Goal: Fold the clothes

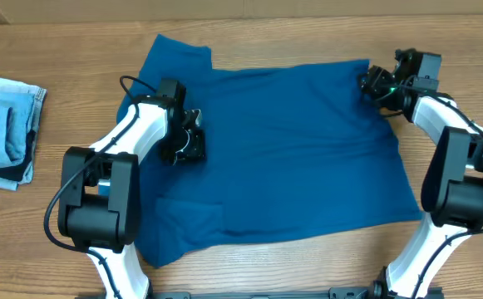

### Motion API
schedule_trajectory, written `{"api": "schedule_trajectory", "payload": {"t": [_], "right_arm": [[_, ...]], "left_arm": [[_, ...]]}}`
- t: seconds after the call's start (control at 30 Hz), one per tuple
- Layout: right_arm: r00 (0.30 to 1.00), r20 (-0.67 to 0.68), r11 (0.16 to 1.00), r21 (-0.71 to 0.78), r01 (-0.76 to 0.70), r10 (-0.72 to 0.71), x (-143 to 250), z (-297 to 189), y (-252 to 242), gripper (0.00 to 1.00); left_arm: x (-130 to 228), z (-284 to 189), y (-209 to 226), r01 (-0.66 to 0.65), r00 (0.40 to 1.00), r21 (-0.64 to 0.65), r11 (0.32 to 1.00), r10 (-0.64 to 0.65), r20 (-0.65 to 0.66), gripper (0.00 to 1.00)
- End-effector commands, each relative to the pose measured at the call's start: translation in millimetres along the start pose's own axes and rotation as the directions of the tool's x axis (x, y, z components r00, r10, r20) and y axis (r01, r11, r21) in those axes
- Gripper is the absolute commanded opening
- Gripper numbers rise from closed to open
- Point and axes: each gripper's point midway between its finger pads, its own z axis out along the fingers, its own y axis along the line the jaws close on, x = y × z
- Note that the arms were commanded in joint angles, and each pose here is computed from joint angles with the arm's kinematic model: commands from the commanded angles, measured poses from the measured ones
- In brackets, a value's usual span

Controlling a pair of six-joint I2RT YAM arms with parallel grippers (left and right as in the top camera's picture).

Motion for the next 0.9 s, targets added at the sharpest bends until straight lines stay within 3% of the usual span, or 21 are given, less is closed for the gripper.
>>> {"api": "schedule_trajectory", "payload": {"t": [0.0,0.37,0.5,0.67,0.87], "right_arm": [[1.000,0.012,0.998,0.059,-0.022,0.021,-7,-8,-22,0.64],[0.997,-0.071,0.994,0.107,-0.014,0.022,21,-1,-27,0.59],[0.993,-0.109,0.989,0.145,-0.025,0.041,33,2,-37,0.47],[0.994,-0.103,0.991,0.131,-0.026,0.040,29,1,-34,0.17],[0.999,-0.051,0.994,0.111,-0.011,0.017,8,-25,-16,0.07]], "left_arm": [[-5,3,3,-0.017,1.000,-0.020,1.000,0.017,0.011,0.38],[-9,3,3,-0.021,0.999,-0.019,1.000,0.022,0.026,0.39],[-9,3,3,-0.021,0.999,-0.019,1.000,0.021,0.026,0.39],[-9,3,3,-0.021,0.999,-0.019,1.000,0.021,0.026,0.39],[-9,3,3,-0.022,0.999,-0.019,1.000,0.022,0.028,0.41]]}}
